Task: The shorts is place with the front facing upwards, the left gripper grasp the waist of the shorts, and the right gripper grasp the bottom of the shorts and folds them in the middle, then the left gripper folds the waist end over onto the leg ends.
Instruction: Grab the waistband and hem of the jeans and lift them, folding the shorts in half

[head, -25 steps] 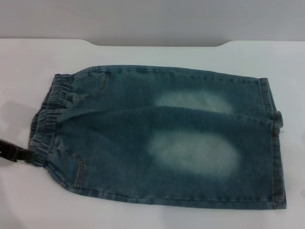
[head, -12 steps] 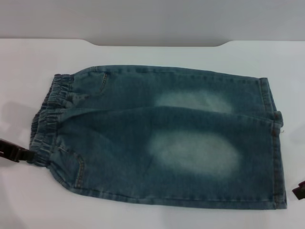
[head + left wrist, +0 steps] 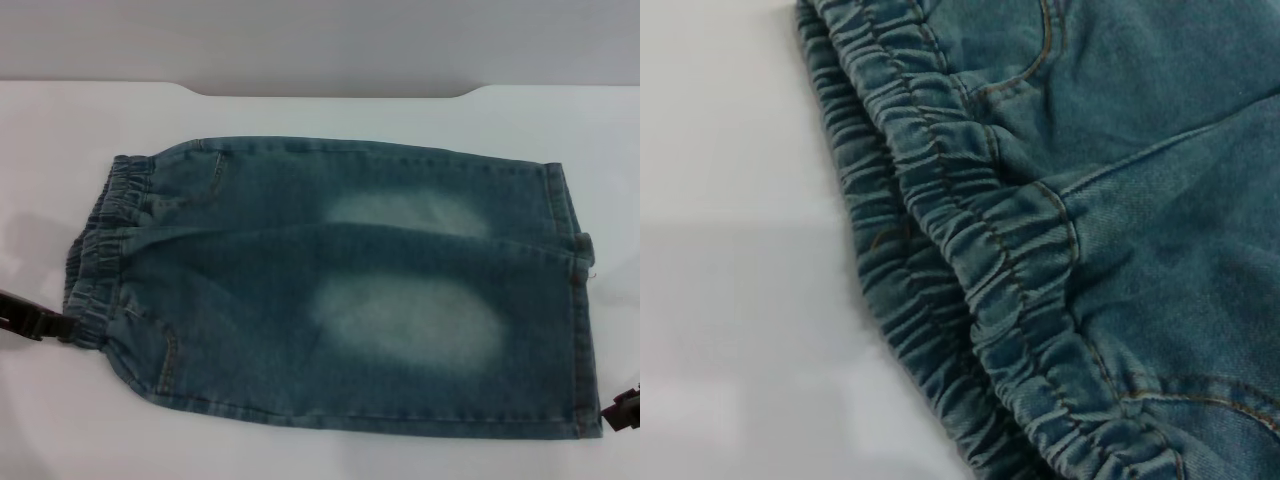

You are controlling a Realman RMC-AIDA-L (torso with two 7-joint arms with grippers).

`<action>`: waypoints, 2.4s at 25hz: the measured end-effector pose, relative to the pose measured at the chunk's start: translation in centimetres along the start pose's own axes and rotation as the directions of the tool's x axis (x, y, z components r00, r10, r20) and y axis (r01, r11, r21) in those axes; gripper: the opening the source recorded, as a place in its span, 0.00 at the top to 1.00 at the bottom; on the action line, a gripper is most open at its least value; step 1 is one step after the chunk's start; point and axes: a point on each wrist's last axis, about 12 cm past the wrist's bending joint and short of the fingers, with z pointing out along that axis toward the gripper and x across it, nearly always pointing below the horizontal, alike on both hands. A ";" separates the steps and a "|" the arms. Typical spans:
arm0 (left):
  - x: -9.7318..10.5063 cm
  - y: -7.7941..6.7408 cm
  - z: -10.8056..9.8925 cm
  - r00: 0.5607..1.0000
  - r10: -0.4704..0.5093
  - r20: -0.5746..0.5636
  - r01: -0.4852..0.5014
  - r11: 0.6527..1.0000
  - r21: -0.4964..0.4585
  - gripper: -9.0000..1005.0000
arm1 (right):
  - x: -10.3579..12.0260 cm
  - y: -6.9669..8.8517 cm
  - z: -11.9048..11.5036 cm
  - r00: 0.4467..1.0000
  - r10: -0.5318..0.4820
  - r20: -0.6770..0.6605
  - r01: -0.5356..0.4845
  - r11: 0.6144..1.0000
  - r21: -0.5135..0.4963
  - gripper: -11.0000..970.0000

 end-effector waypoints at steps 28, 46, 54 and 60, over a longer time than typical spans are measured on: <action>0.0 -0.1 0.3 1.000 0.009 -0.006 -0.009 1.000 0.004 0.96 | 0.8 -0.8 0.6 0.986 0.164 -0.009 -0.164 0.986 -0.028 0.79; 0.0 -0.3 0.5 1.000 0.013 -0.005 -0.013 1.000 0.005 0.96 | -0.5 -1.0 1.4 0.988 0.152 0.012 -0.151 0.988 -0.019 0.79; -0.2 -0.3 0.3 1.000 0.011 0.000 -0.011 1.000 0.006 0.96 | -1.2 -0.9 1.9 0.991 0.137 0.001 -0.137 0.990 -0.029 0.80; -0.2 -0.3 0.3 1.000 0.006 0.002 -0.006 1.000 0.005 0.96 | -0.9 -0.8 1.6 0.991 0.136 -0.006 -0.136 0.990 -0.029 0.80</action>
